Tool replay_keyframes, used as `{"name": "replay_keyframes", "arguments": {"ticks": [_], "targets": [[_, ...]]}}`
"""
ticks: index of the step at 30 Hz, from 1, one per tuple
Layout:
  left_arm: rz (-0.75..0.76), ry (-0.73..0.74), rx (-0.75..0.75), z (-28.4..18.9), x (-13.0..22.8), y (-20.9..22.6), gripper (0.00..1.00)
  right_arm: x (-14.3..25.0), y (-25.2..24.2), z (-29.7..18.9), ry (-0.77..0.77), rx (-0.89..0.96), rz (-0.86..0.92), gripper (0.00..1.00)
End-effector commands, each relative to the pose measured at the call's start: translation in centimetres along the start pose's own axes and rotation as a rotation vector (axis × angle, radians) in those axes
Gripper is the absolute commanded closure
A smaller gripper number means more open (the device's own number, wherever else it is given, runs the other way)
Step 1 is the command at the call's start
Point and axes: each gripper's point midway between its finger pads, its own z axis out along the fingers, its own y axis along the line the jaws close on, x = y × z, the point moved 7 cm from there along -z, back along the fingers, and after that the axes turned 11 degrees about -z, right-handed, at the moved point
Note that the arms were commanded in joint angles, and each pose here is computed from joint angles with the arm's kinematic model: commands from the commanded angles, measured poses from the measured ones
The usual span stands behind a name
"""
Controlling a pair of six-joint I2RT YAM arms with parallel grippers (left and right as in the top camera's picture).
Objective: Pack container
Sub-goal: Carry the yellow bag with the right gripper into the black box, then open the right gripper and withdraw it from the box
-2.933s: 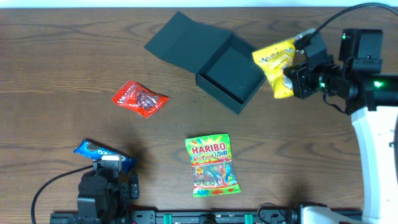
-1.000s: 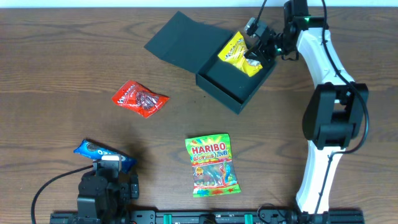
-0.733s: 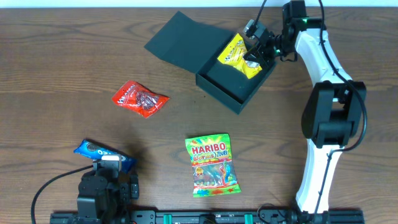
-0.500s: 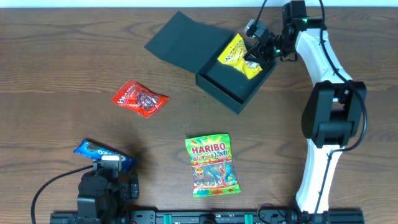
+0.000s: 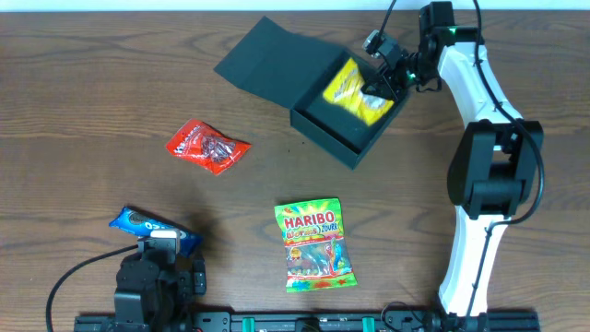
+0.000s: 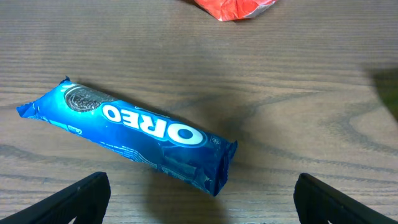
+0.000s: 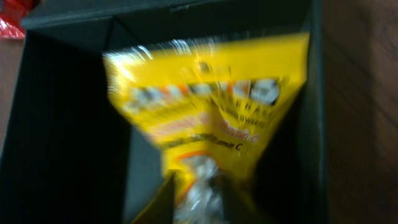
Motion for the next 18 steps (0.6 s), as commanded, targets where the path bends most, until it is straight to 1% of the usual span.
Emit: {"name": "replay_keyframes", "arguments": {"ticks": [1,2,3,9,13,15,16,18], "targets": [[0.015,0.042,-0.022,0.6,1.0,0.3,0.05,0.2,-0.7,0.1,-0.005,0.006,0.040,0.27],[0.015,0.042,-0.022,0.6,1.0,0.3,0.05,0.2,-0.7,0.1,-0.005,0.006,0.047,0.13],[0.015,0.042,-0.022,0.6,1.0,0.3,0.05,0.2,-0.7,0.1,-0.005,0.006,0.051,0.01],[0.015,0.042,-0.022,0.6,1.0,0.3,0.05,-0.7,-1.0,-0.8,-0.028,0.040,0.108,0.01],[0.015,0.042,-0.022,0.6,1.0,0.3,0.05,-2.8,-0.3,-4.4,-0.052,0.083,0.099,0.01],[0.015,0.042,-0.022,0.6,1.0,0.3,0.05,-3.3,0.2,-6.3,-0.020,0.143,0.111,0.01],[0.015,0.042,-0.022,0.6,1.0,0.3,0.05,-3.1,0.3,-7.5,0.037,0.212,0.131,0.01],[0.015,0.042,-0.022,0.6,1.0,0.3,0.05,-2.4,0.2,-8.1,0.112,0.279,0.170,0.01]]}}
